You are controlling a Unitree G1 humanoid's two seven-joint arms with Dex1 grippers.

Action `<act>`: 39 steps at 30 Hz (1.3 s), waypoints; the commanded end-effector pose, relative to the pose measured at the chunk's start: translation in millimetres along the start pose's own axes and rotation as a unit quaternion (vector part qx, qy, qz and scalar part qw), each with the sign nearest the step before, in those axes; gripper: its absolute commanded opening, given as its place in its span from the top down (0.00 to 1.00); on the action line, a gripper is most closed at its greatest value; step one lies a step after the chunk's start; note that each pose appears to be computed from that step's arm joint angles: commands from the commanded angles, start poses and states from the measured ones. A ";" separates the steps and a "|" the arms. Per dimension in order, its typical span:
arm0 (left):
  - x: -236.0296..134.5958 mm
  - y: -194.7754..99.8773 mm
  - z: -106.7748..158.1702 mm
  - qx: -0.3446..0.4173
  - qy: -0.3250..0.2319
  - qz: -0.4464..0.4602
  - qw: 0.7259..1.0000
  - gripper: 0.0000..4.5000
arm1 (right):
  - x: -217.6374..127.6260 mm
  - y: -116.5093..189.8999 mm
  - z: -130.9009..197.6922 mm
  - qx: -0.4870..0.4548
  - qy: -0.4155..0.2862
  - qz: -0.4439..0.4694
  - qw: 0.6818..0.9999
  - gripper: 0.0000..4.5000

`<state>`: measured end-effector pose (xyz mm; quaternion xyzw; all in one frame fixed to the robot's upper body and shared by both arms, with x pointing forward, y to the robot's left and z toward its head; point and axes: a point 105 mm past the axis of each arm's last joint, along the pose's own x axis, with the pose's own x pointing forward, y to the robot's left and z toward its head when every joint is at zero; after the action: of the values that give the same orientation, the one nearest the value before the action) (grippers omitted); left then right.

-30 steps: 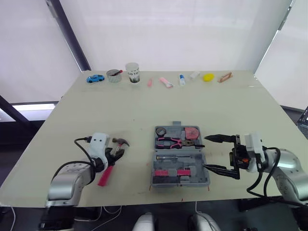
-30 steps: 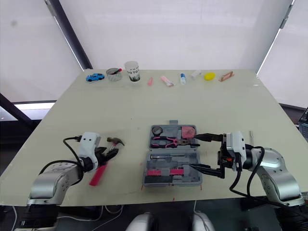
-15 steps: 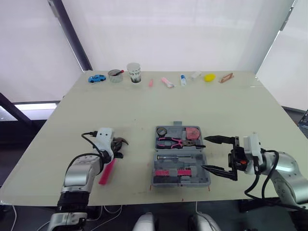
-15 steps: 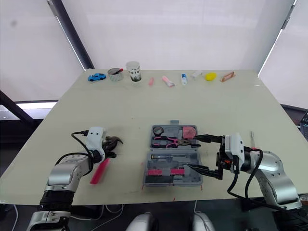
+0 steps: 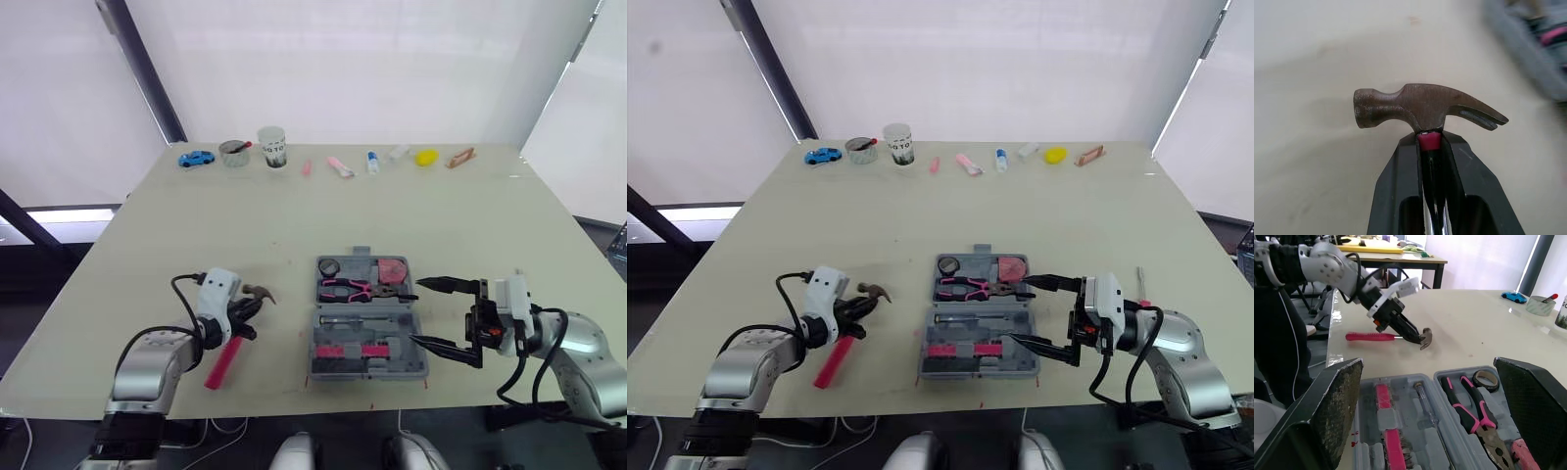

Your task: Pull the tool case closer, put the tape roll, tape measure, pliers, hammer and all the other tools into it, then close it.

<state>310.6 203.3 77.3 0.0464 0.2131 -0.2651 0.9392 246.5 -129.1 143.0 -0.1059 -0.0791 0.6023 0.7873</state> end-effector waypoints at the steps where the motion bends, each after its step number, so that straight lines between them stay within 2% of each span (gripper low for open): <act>1: 2.5 -43.2 40.7 0.057 -0.035 -0.111 0.992 0.98 | -13.7 -5.4 5.9 -0.017 0.009 -0.009 1.000 0.00; 5: 6.7 -92.2 55.2 0.119 0.001 -0.237 0.964 0.98 | -36.9 -9.3 3.5 -0.012 0.047 -0.022 0.999 0.00; 15: 38.9 -138.7 82.2 0.191 0.067 -0.313 0.928 0.98 | -79.6 -12.5 3.5 -0.004 0.106 -0.068 0.992 0.00; 23: 63.5 -165.9 78.5 0.266 0.161 -0.348 0.884 0.98 | -92.1 -11.4 1.1 -0.007 0.125 -0.099 0.987 0.00; 31: 91.9 -184.0 68.0 0.319 0.208 -0.332 0.863 0.98 | -95.6 -7.9 1.6 -0.005 0.133 -0.115 0.984 0.00; 39: 101.6 -204.5 58.6 0.357 0.222 -0.347 0.838 0.98 | -101.4 -6.6 3.0 -0.003 0.141 -0.124 0.982 0.00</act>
<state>305.6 -24.5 85.1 0.3426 0.3289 -0.6047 0.6393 226.2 -226.0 133.4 -0.1615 0.0355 0.4844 0.8591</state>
